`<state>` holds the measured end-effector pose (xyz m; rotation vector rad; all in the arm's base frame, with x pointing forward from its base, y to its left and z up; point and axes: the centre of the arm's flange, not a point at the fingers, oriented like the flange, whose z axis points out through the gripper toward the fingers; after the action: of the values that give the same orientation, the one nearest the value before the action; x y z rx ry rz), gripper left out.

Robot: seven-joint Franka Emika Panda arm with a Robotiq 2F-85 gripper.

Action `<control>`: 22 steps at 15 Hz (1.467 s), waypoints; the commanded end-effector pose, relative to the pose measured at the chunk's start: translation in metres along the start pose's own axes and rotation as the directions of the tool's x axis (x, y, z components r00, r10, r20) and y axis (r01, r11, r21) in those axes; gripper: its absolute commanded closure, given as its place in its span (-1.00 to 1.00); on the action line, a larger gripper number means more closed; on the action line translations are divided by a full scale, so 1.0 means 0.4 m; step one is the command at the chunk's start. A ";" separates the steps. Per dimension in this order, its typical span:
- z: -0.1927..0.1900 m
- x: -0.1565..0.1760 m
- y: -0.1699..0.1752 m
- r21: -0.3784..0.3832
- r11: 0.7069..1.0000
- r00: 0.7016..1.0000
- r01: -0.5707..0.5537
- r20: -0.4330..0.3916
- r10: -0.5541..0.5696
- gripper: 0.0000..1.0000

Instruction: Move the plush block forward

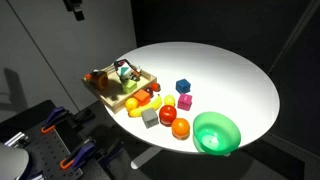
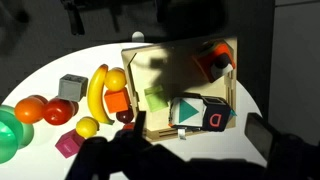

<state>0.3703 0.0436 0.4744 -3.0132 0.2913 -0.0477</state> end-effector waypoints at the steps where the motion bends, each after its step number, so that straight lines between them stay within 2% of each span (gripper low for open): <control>1: 0.000 0.000 0.000 0.000 1.000 1.000 0.000 0.000 0.000 -1.00; 6: -0.001 0.010 -0.001 -0.006 1.000 1.000 -0.009 -0.003 0.009 -1.00; 13: 0.021 0.128 -0.029 -0.035 0.999 0.996 -0.012 -0.093 0.009 -1.00; 18: 0.080 0.209 -0.069 -0.080 0.996 0.997 0.042 -0.060 -0.047 -1.00; 22: 0.140 0.270 -0.090 -0.153 0.984 0.995 0.089 -0.025 -0.093 -1.00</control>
<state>0.4557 0.0579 0.4316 -3.1281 0.1770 -0.1058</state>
